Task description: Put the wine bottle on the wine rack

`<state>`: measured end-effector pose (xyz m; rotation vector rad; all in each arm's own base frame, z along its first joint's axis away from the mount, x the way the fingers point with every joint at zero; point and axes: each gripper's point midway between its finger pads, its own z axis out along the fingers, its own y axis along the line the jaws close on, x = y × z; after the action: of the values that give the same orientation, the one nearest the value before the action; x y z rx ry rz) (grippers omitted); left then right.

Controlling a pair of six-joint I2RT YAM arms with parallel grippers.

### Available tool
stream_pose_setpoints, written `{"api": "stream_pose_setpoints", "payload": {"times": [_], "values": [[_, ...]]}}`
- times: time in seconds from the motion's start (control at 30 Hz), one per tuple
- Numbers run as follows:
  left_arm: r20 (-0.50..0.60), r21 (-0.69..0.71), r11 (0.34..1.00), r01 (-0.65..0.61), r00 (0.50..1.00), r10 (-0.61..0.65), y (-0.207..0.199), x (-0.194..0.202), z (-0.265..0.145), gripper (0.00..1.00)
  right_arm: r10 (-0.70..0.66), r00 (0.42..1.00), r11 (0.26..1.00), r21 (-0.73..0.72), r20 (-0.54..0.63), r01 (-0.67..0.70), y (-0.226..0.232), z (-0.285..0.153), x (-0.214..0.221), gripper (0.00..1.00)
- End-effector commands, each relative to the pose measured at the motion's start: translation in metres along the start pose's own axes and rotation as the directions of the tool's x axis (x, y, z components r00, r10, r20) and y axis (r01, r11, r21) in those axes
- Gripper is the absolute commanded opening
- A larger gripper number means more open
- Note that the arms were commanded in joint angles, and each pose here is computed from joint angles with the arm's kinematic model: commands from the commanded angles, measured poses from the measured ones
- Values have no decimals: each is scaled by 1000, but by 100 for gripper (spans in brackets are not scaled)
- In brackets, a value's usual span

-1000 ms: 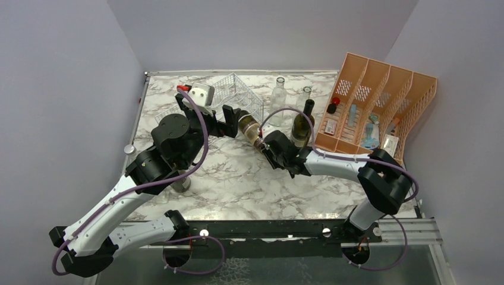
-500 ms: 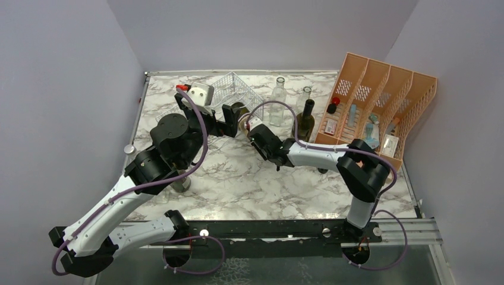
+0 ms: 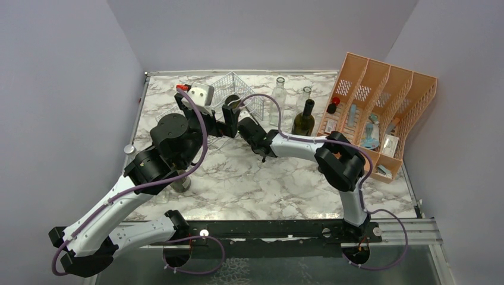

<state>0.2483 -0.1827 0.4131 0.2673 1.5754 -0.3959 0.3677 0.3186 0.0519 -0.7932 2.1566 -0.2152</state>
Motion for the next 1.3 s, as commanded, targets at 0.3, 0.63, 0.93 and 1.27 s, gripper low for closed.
{"api": "stream_pose_setpoints", "payload": {"times": [0.3,0.63,0.93,1.27], "values": [[19,30,1000,10,1000,-10,-3,-14,-7,99,-8,994,992,125,110,-6,-15,22,-52,21],[9,37,999,12,1000,-12,-5,-12,-6,99,-37,995,988,154,91,23,-23,38,-54,46],[6,32,999,10,1000,-10,-5,-14,-5,99,-15,992,994,112,124,1,-24,27,-66,68],[25,3,1000,4,1000,-4,1,-23,-6,99,75,980,995,-82,185,-61,-21,-27,-82,74]]}}
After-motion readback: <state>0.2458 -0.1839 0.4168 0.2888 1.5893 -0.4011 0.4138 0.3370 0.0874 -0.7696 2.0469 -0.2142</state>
